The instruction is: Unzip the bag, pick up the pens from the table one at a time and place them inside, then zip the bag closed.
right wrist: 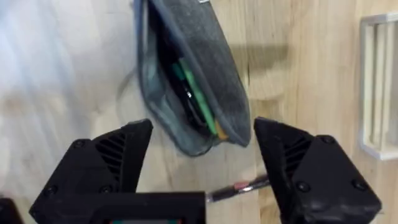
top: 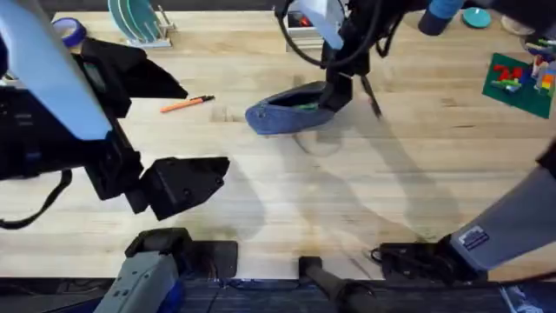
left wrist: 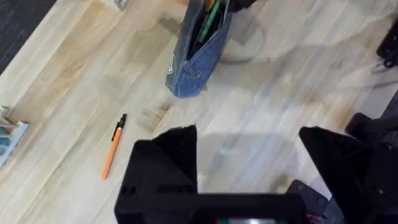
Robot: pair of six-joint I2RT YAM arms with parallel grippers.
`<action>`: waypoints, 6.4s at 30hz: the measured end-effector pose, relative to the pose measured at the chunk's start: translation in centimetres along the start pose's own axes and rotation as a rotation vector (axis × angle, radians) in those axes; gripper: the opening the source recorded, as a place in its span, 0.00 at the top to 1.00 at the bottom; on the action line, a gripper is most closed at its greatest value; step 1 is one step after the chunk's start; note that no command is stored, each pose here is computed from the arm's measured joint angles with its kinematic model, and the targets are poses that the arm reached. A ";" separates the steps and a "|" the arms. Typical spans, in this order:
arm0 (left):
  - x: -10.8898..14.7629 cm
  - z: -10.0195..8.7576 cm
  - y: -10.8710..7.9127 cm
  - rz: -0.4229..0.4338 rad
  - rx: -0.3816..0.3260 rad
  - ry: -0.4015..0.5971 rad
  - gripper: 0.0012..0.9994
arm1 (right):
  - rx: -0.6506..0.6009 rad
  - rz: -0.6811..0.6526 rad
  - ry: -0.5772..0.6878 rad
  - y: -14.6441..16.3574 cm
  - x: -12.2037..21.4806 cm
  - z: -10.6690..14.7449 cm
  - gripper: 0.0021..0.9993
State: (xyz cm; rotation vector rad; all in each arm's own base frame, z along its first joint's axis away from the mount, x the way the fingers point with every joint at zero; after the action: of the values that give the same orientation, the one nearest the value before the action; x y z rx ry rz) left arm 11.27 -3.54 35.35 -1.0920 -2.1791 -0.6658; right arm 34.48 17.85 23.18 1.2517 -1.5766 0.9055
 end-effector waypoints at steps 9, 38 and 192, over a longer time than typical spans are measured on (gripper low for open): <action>0.0 0.0 0.0 0.000 0.000 0.000 0.00 | -0.054 0.051 -0.036 1.8 4.1 0.1 0.00; 0.0 0.0 0.0 0.000 0.000 0.000 0.00 | -0.758 0.256 0.066 1.3 7.0 3.9 0.00; 0.0 0.0 0.0 0.000 0.000 0.000 0.00 | 0.313 0.100 -0.051 3.4 5.5 4.2 0.97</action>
State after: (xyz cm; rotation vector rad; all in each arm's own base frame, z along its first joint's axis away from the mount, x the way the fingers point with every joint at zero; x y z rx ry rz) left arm 11.27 -3.54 35.35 -1.0920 -2.1791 -0.6658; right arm 29.83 13.01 26.97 1.4297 -1.5914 1.2292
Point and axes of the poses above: each hand's point on the last joint's axis, 136 mm out from that joint toward the fingers, its own x axis back along the fingers, its own y axis along the line the jaws close on, z = x × y, the point moved 9 cm from there along x, back along the fingers, and after that the axes turned 4 degrees about -x, right-handed, at the moved point
